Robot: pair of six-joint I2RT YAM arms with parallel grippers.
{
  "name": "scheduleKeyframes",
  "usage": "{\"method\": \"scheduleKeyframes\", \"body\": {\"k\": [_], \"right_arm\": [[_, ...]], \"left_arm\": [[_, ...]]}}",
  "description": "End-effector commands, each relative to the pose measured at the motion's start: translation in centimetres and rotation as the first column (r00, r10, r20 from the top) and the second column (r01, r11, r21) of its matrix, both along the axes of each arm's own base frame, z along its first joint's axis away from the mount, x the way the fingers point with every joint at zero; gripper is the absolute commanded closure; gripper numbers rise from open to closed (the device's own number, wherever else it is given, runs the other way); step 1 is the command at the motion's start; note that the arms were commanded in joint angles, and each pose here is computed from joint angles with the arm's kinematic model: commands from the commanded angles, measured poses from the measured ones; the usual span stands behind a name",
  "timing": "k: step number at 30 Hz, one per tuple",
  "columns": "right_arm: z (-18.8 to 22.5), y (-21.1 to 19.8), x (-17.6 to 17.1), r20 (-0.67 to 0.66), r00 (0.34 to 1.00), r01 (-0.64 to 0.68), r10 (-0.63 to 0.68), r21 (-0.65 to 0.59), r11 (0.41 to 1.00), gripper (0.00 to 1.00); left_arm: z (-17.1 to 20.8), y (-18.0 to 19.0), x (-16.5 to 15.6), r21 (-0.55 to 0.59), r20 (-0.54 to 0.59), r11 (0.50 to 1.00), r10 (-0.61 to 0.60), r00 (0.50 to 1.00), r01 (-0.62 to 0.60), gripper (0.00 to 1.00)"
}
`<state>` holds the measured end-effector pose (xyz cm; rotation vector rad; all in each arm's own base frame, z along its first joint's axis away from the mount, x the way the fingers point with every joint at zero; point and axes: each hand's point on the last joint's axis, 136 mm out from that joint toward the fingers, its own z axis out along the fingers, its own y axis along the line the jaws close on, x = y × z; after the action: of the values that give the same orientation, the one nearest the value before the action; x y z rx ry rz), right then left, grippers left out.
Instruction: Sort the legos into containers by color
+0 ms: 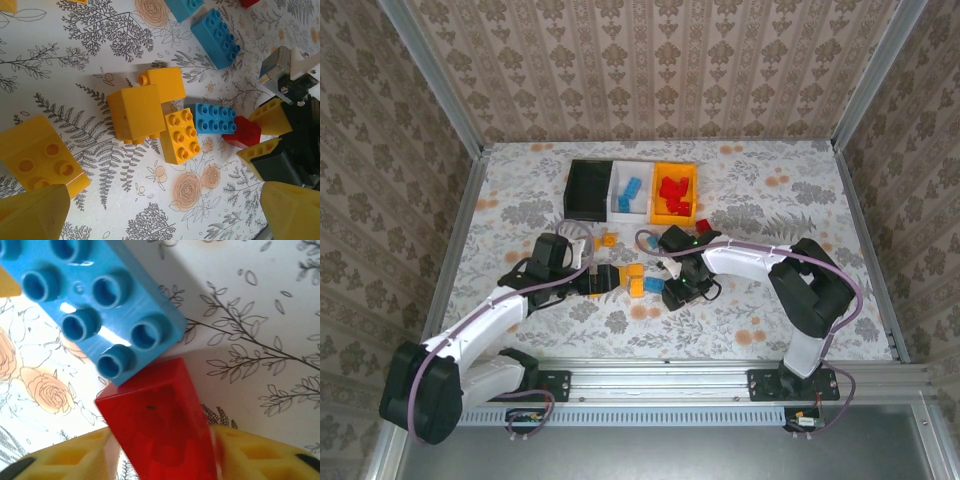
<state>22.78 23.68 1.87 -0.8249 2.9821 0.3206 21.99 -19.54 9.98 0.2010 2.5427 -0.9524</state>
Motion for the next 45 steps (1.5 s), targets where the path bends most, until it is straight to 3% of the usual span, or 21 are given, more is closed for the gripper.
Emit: {"method": "scheduleKeyframes", "body": {"k": [1, 5, 10, 15, 22, 31, 33, 35, 38, 42, 45], "right_arm": [[0.6, -0.3, 0.5, 0.044, 0.999, 0.014, -0.013, -0.022, 1.0, 0.57], [0.8, -0.6, 0.5, 0.059, 0.998, 0.021, -0.019, -0.028, 0.999, 0.7], [2.0, -1.7, 0.1, 0.086, 0.995, 0.045, -0.042, -0.025, 0.999, 0.71], [5.1, -2.3, 1.5, 0.123, 0.984, 0.125, -0.133, 0.072, 0.99, 0.71], [11.2, -1.6, 8.6, 0.229, 0.922, 0.263, -0.313, 0.224, 0.938, 0.7], [10.6, -2.2, 19.3, 0.252, 0.844, 0.436, -0.474, 0.194, 0.879, 0.7], [10.1, -2.1, 20.8, 0.259, 0.839, 0.445, -0.479, 0.179, 0.877, 0.65], [10.0, -2.0, 22.0, 0.262, 0.834, 0.456, -0.484, 0.165, 0.875, 0.5], [11.2, -2.0, 22.6, 0.286, 0.825, 0.452, -0.487, 0.182, 0.873, 0.38], [13.3, -3.0, 21.7, 0.342, 0.8, 0.448, -0.492, 0.205, 0.87, 0.32], [13.5, -5.6, 19.9, 0.383, 0.788, 0.46, -0.482, 0.154, 0.874, 0.32]], "left_arm": [[0.1, -0.1, -0.2, -0.018, -0.012, 1.0, 0.0, 1.0, 0.0, 0.0], [0.2, 0.1, -0.4, -0.013, -0.008, 1.0, 0.001, 1.0, -0.001, 0.0], [0.1, 0.1, -0.4, -0.011, -0.008, 1.0, 0.003, 1.0, -0.003, 0.0], [0.1, -0.1, -0.1, -0.018, -0.007, 1.0, 0.002, 1.0, -0.002, 0.0], [0.0, -0.6, 0.1, -0.026, -0.012, 1.0, -0.009, 1.0, 0.008, 0.0], [-0.5, -0.1, -0.9, 0.0, -0.02, 1.0, -0.021, 1.0, 0.021, 0.0], [-0.5, 0.2, -1.1, 0.011, -0.021, 1.0, -0.021, 1.0, 0.021, 0.0], [-0.5, 0.4, -1.1, 0.016, -0.019, 1.0, -0.019, 1.0, 0.019, 0.0], [-0.4, 0.5, -1.1, 0.018, -0.014, 1.0, -0.018, 1.0, 0.018, 0.0], [-0.6, 0.4, -1.0, 0.019, -0.016, 1.0, -0.016, 1.0, 0.016, 0.0], [-0.7, 0.1, -0.7, 0.008, -0.02, 1.0, -0.022, 1.0, 0.022, 0.0]]}}
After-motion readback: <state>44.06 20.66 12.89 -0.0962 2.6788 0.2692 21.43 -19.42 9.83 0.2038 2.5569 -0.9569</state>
